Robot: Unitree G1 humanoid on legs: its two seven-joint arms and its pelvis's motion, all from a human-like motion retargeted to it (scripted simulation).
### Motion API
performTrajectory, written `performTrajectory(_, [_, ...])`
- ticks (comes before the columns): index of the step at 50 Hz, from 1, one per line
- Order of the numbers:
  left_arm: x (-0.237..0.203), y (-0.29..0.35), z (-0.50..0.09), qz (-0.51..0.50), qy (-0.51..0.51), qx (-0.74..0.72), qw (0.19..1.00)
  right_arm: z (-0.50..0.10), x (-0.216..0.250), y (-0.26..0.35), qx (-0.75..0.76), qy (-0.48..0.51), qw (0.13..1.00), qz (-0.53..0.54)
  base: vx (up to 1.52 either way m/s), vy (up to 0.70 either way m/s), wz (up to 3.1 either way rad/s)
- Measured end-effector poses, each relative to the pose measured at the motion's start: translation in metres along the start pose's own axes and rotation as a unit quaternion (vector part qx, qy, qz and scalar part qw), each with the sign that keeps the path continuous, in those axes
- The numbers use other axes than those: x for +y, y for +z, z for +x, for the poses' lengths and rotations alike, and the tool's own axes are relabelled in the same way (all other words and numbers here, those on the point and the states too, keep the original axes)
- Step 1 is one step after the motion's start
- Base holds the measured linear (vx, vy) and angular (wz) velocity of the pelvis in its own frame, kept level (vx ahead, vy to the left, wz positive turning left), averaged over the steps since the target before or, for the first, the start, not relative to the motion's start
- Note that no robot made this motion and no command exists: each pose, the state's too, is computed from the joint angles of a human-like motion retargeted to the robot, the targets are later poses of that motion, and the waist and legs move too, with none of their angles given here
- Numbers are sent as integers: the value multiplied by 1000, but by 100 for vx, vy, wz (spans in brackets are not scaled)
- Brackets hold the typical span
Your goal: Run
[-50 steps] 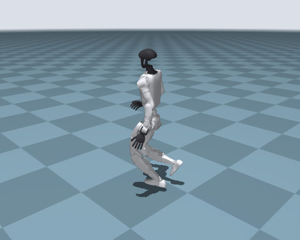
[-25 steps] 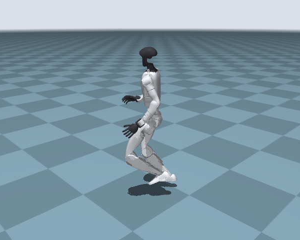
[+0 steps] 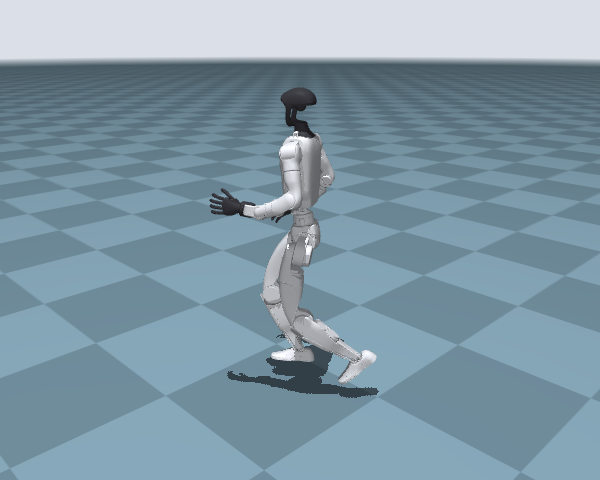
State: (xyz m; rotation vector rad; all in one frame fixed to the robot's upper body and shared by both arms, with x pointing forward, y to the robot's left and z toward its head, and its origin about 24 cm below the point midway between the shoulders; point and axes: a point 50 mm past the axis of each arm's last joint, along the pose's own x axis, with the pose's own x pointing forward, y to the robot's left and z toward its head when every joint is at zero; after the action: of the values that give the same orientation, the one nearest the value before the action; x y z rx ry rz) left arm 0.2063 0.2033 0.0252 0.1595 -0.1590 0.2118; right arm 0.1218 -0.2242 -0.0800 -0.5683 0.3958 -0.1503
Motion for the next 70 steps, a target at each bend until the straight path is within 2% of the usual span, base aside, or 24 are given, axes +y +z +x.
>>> performTrajectory(5, [5,-16,-20,4,0,58,998,15,-14,18,-38,-48,998,-2,-7,-8,11])
performTrajectory(10, [33,-67,-76,60,40,223,972,68,-26,96,-179,-89,979,-24,-2,-2,26])
performTrajectory(15, [63,-76,-145,77,41,317,945,62,-25,150,-289,-71,953,50,6,9,47])
performTrajectory(19, [68,-73,-167,72,63,340,936,52,-24,169,-343,-49,936,59,-1,7,66])
performTrajectory(23, [64,-65,-148,76,79,293,950,48,-21,171,-355,-54,933,30,-4,6,20])
performTrajectory(28, [45,-41,-55,107,87,126,982,52,-7,150,-307,-57,950,-11,-3,1,-21])
performTrajectory(31, [26,-13,-9,86,86,26,992,45,-2,128,-282,-31,959,-24,0,7,-23])
performTrajectory(35, [7,21,14,44,50,-66,996,24,-2,97,-245,15,969,-30,7,-7,15])
performTrajectory(40, [-14,37,10,17,-34,-112,993,1,-10,67,-189,28,981,-18,2,-9,1])
performTrajectory(45, [-15,17,-10,19,-61,-48,997,4,-19,72,-194,-15,981,-3,-7,-6,-2])
performTrajectory(52, [19,-35,-47,85,-9,114,990,55,-49,153,-331,-123,934,-53,-5,-5,8])
performTrajectory(55, [36,-42,-68,95,2,153,984,62,-54,193,-390,-141,910,-24,1,6,49])
performTrajectory(60, [51,-44,-104,82,-15,200,976,49,-37,210,-424,-79,901,40,6,8,60])
performTrajectory(64, [49,-46,-117,63,-14,221,973,42,-24,208,-433,-25,900,39,-1,7,55])
performTrajectory(70, [34,-33,-89,72,-21,150,986,36,-9,195,-418,-5,909,3,-2,4,9])
